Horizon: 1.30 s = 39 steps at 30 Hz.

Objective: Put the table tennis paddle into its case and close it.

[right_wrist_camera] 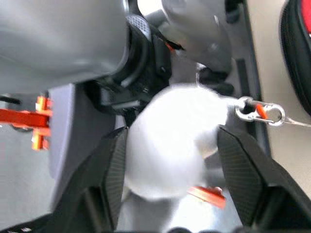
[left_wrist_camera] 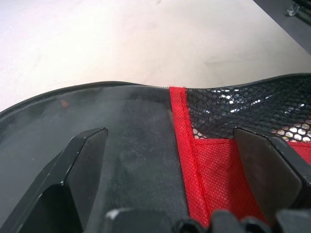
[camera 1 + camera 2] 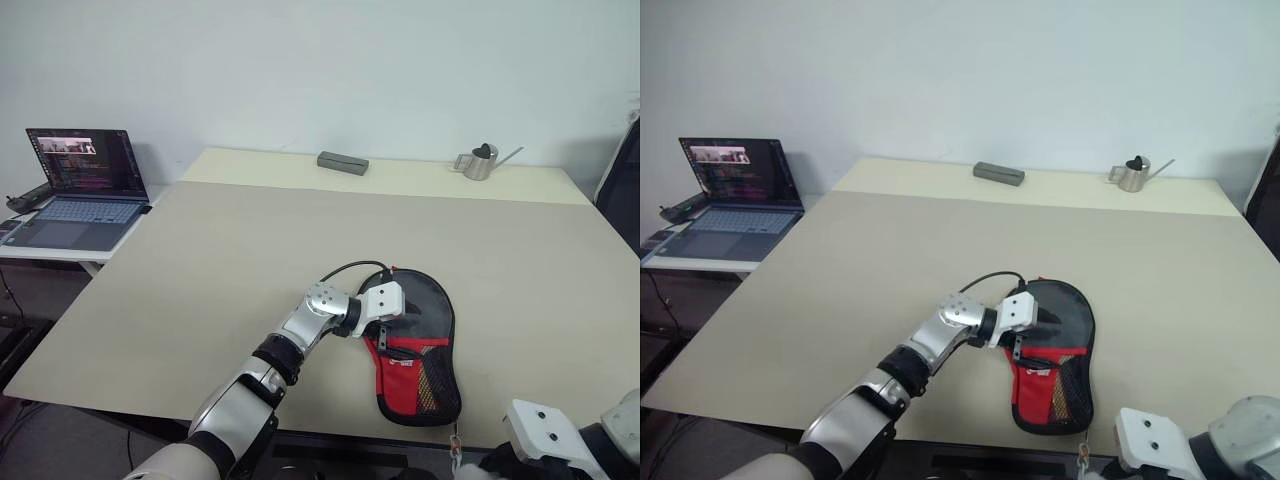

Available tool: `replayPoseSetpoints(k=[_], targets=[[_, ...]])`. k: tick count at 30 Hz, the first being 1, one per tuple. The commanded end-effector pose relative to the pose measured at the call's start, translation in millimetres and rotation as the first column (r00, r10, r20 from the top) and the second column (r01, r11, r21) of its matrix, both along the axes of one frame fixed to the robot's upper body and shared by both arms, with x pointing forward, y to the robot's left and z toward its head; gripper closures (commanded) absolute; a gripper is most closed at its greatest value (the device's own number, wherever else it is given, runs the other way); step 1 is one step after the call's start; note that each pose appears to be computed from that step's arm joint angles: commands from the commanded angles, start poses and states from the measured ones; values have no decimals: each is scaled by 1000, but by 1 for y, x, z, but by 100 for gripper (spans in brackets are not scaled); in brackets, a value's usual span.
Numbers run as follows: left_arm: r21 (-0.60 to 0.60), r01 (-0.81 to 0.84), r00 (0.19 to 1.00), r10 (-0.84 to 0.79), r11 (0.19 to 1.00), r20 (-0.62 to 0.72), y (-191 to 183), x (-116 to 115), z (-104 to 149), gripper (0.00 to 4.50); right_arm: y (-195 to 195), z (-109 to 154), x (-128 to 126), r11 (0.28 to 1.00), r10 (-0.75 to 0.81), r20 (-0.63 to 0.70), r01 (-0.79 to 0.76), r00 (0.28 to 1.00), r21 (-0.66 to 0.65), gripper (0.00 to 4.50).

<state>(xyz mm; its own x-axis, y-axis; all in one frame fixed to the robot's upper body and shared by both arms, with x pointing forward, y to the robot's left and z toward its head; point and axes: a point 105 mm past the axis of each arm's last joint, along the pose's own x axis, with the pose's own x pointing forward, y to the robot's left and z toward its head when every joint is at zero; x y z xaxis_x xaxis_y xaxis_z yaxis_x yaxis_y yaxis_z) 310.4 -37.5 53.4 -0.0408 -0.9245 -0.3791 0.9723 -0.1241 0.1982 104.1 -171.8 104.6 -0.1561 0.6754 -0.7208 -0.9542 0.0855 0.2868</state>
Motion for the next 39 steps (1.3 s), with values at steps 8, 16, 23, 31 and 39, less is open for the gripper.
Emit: replayPoseSetpoints(k=[8,16,23,31,39], targets=[[201,-11,996,28,980,-80,18,-12,-54,0,11,57,29,972,-75,74,56,994,228,168],[5,-20,994,21,1000,-103,14,-9,-14,0,-6,61,126,904,-372,243,291,896,313,168],[-122,-75,994,64,990,-93,19,-1,28,0,-7,49,169,870,-433,335,290,837,399,168],[-259,-236,972,230,936,-56,60,12,92,0,-13,43,204,821,-502,360,303,786,483,168],[-247,-520,850,524,818,-57,164,6,112,0,-34,47,241,794,-552,383,328,740,511,168]])
